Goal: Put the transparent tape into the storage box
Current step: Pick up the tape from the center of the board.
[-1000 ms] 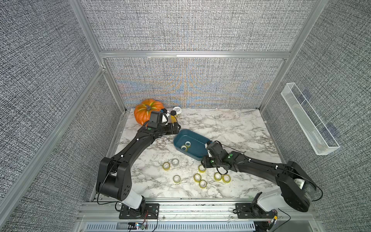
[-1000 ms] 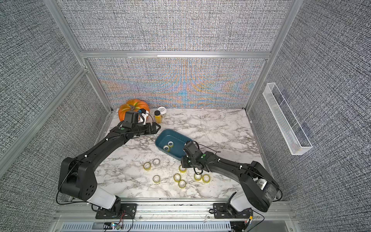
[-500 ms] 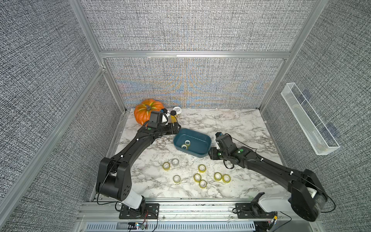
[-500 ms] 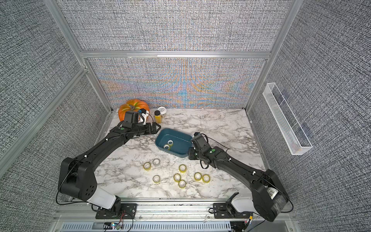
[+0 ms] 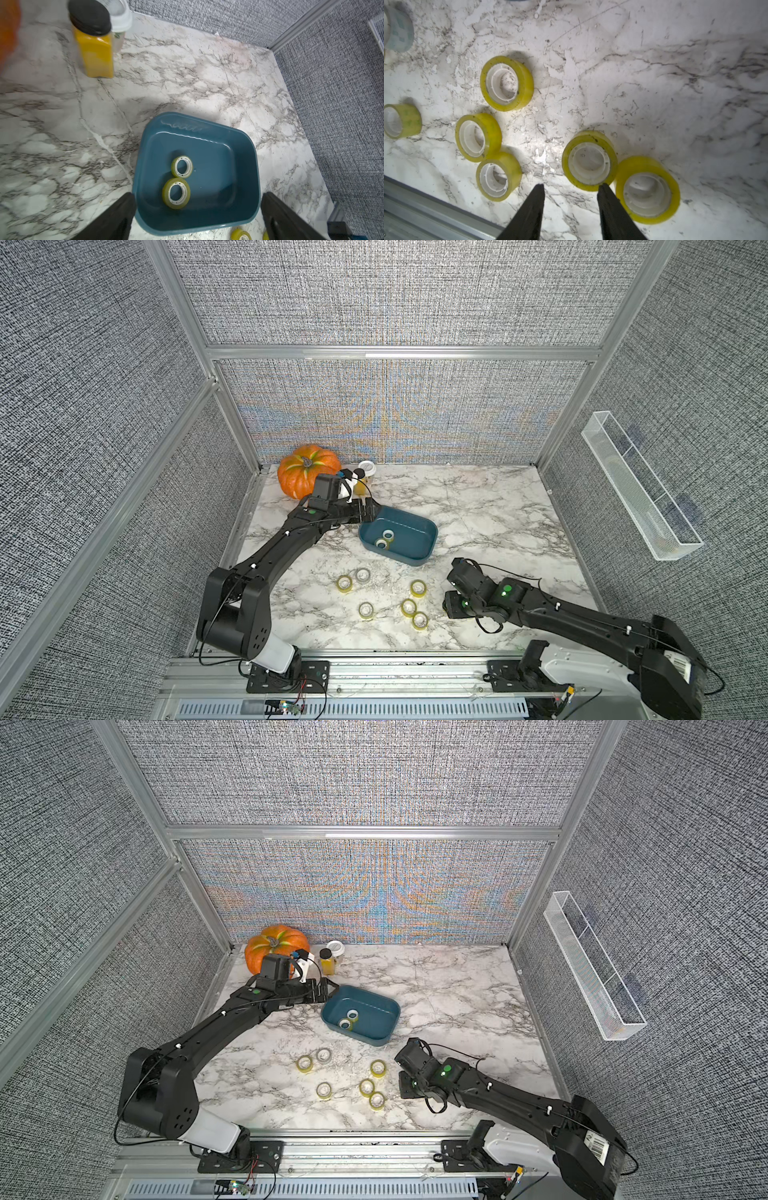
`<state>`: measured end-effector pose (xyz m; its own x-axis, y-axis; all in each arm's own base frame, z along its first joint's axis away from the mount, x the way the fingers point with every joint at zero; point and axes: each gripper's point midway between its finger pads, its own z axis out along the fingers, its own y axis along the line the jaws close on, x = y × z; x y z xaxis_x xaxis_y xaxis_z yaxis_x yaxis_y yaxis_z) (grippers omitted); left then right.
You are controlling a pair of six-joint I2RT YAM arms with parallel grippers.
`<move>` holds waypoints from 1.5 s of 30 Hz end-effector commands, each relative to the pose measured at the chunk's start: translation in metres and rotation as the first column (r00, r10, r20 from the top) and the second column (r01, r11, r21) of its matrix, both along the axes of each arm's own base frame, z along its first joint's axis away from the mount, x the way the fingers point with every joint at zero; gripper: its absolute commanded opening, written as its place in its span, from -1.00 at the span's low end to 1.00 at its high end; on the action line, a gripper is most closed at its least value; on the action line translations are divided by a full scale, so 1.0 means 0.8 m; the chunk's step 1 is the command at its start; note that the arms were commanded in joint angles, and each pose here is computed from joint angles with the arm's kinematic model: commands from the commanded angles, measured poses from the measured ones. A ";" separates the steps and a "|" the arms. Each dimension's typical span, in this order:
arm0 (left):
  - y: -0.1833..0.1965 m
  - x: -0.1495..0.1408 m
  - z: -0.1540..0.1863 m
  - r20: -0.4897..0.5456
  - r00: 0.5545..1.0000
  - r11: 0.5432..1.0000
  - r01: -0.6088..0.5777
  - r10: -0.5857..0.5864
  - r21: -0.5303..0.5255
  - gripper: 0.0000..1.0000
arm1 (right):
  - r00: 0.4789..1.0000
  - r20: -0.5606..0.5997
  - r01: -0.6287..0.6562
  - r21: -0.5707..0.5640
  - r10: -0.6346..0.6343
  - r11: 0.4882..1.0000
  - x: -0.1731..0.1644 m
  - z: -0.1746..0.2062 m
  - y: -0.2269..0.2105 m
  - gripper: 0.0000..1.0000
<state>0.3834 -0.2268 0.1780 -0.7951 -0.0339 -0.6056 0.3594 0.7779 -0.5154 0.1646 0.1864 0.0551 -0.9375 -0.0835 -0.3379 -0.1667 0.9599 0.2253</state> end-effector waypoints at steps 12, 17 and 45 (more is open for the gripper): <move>0.002 0.006 -0.012 0.005 1.000 0.994 -0.028 0.028 0.102 0.95 | 0.999 -0.022 -0.033 -0.171 0.030 0.985 0.014 -0.033 0.015 -0.17; 0.015 0.011 -0.015 0.014 0.998 0.984 -0.068 0.067 0.164 0.95 | 0.998 -0.049 -0.048 -0.252 0.037 0.967 0.012 -0.051 0.008 -0.29; 0.070 0.043 -0.050 -0.081 0.981 0.972 -0.158 0.174 0.175 0.96 | 0.953 0.302 0.038 -0.097 -0.007 0.995 0.070 0.122 0.010 -1.00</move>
